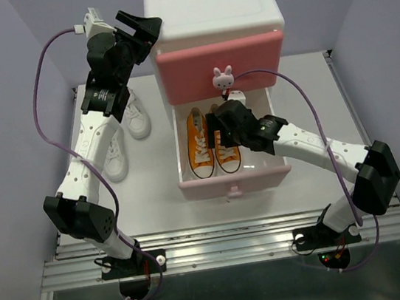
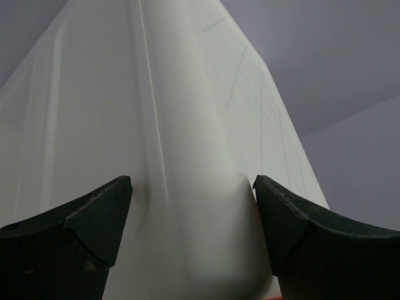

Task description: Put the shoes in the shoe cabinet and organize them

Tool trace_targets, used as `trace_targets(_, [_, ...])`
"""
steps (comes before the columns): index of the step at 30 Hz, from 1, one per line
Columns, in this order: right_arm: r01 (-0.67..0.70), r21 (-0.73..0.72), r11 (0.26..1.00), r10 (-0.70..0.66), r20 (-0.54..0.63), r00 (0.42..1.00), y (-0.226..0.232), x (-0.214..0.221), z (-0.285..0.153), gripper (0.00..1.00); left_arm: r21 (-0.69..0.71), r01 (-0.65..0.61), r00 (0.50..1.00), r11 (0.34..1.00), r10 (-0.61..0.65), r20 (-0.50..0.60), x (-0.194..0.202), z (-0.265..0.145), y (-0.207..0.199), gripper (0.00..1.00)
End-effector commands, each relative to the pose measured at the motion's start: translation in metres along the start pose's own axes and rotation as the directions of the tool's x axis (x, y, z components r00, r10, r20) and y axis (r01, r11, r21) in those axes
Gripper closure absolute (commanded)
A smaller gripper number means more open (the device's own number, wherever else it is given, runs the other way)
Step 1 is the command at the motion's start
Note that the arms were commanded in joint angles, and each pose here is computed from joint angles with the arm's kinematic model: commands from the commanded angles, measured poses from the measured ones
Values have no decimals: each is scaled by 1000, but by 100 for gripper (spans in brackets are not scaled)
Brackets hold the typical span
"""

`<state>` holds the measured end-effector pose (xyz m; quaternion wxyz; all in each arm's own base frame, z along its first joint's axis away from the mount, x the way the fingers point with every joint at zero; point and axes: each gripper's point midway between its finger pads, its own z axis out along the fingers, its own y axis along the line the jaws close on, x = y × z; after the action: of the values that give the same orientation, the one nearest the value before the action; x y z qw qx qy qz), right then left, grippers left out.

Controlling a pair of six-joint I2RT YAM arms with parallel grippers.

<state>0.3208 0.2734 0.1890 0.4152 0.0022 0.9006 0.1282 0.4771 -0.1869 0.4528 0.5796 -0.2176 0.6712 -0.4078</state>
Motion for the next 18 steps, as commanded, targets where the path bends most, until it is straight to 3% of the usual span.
trace_targets(1, [20,-151,988,3,152,988,24,-49,-32,0,-486,-275,901,830,46,-431,109,-34,185,12])
trace_targets(11, [-5,-151,989,21,103,994,35,-52,-26,0,-486,-283,903,827,59,-425,103,-31,181,12])
trace_targets(15, [-40,-143,989,61,143,988,41,-92,-13,0,-488,-281,904,826,57,-423,103,-31,182,12])
trace_targets(18, [-136,-186,973,152,71,986,48,-117,15,0,-486,-279,904,828,56,-424,102,-31,179,12])
